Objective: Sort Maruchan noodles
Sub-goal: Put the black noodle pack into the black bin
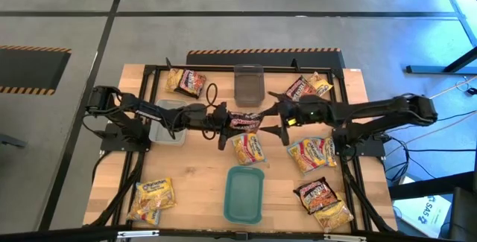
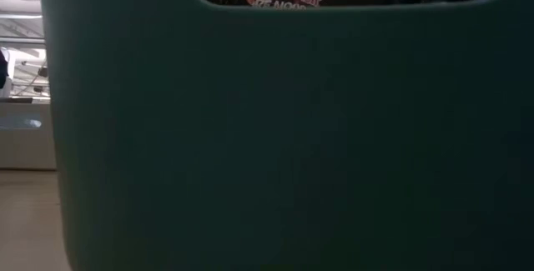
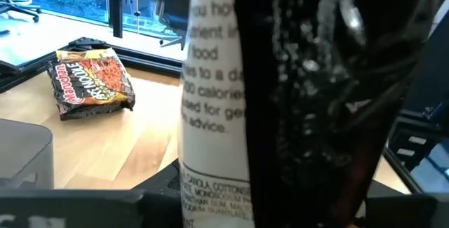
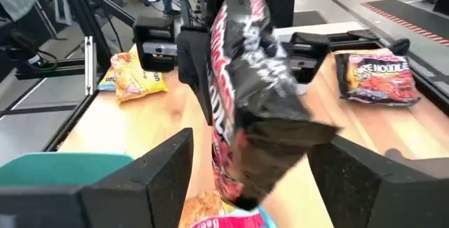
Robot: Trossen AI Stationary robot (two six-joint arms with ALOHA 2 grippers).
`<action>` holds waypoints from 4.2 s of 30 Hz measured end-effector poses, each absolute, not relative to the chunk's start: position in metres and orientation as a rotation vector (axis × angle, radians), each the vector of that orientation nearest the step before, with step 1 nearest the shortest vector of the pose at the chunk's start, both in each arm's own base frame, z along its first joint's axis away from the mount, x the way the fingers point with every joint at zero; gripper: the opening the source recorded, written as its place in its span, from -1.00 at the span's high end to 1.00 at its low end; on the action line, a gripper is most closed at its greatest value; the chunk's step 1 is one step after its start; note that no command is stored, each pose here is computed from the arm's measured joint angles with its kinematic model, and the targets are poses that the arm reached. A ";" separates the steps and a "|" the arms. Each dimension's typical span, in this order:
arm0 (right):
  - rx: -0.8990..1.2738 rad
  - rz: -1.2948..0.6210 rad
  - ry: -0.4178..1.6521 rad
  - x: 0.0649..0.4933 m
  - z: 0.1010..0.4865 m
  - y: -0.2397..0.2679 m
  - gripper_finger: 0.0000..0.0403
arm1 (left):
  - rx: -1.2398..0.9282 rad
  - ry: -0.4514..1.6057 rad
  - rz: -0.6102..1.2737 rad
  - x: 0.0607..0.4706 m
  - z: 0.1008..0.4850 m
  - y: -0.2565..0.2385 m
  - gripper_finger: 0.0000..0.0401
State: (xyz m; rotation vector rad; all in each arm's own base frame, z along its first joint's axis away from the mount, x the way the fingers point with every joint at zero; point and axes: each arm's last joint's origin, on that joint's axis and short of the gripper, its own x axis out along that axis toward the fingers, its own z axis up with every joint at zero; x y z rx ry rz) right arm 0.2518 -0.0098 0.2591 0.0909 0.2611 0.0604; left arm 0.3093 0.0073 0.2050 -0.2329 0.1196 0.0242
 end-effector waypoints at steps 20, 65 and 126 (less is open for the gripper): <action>0.049 0.095 0.375 0.302 0.305 -0.012 -0.19 | -0.202 0.149 0.028 0.309 0.202 0.007 0.24; 0.027 0.074 0.717 0.334 0.308 -0.014 -0.41 | -0.182 0.170 0.041 0.309 0.201 0.005 0.24; -0.123 -0.019 0.713 0.324 0.340 -0.035 0.50 | -0.136 0.413 0.111 0.251 0.237 0.005 -0.05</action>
